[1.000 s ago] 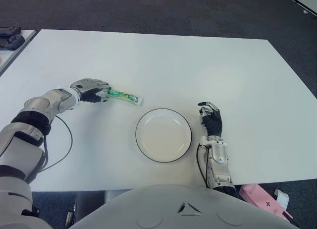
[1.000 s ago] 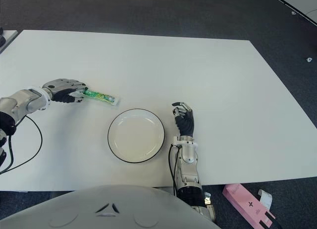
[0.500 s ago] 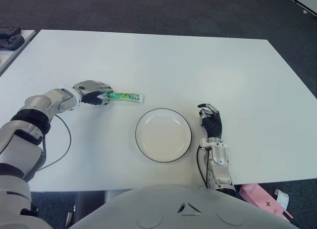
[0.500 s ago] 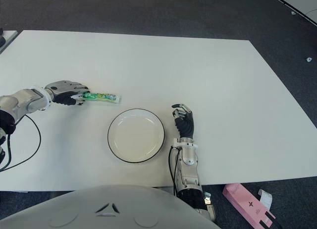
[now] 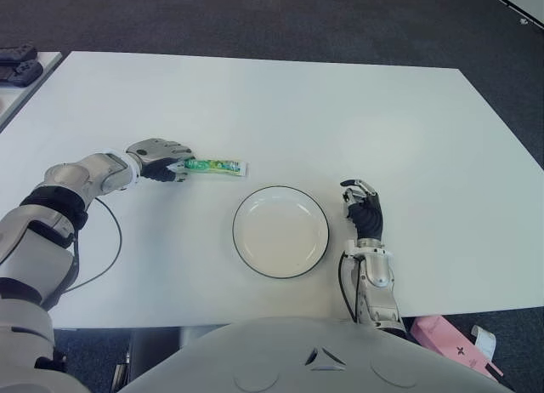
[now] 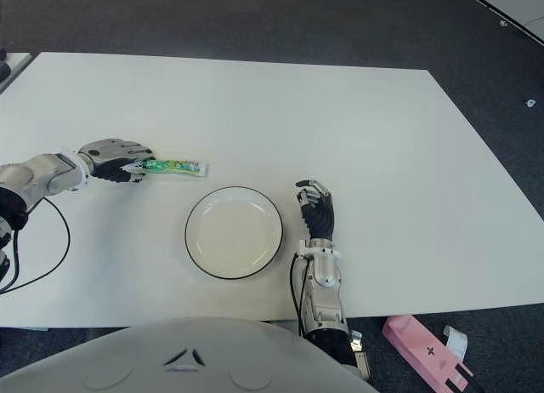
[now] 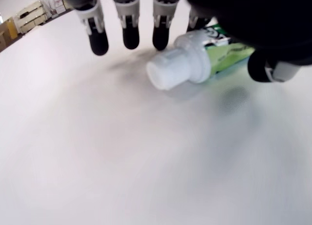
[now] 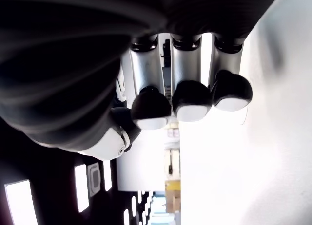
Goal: Put the toothpaste on the table into the plate.
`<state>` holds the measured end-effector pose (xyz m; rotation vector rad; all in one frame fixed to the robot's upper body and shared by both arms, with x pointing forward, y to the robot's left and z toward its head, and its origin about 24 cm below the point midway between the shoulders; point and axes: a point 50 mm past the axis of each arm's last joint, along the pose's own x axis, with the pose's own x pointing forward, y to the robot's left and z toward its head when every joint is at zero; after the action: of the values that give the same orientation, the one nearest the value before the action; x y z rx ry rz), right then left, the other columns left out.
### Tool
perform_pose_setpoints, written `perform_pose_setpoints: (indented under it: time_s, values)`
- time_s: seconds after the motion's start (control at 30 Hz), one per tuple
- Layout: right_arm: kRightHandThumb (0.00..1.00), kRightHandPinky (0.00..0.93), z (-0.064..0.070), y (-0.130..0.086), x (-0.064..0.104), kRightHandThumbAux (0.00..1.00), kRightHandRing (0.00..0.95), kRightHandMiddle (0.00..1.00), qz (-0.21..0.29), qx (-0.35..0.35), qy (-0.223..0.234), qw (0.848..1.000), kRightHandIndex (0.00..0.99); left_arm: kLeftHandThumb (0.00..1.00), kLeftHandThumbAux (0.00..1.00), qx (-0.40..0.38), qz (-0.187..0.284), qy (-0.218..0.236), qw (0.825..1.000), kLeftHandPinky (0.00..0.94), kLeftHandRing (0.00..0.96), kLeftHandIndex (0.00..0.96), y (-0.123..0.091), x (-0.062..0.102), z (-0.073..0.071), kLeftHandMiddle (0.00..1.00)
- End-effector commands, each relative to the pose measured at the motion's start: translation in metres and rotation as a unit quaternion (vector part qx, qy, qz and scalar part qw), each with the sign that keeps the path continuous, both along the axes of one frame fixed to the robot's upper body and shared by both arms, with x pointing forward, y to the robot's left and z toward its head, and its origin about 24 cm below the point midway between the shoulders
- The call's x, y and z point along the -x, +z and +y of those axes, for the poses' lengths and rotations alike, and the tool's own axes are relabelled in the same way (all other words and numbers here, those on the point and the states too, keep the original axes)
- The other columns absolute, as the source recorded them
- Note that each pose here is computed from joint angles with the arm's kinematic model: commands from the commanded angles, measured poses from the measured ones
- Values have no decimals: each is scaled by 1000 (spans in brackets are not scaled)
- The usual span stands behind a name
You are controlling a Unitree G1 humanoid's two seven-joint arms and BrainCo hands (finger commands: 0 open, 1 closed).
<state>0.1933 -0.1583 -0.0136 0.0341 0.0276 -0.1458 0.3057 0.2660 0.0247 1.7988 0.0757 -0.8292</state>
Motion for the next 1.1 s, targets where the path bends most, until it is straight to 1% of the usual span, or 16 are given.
perform_pose_setpoints:
  time_s: [0.03,0.3,0.53,0.8,1.1]
  values:
    - [703,878,2,-3,2,725,887,912,16,0,-4,1000,437,503,191,-4,12,-18,1000,123,50,0,-13,3,-11,53]
    - [704,872,2,-2,3,725,885,911,15,-3,-6,1000,437,509,213,-1,-13,-10,1000,131,45,0,-16,1,-14,48]
    - [704,879,2,-2,4,725,885,911,13,-6,-10,1000,437,518,235,-1,-34,-2,999,155,66,0,-20,1,-16,59]
    - [704,877,1,-3,6,725,886,913,14,-3,-11,1000,437,540,252,1,-52,3,999,201,107,0,-25,2,-20,87]
    - [704,870,1,-4,6,725,879,905,20,-2,-12,1000,438,556,263,6,-61,28,998,265,163,0,-34,3,-27,132]
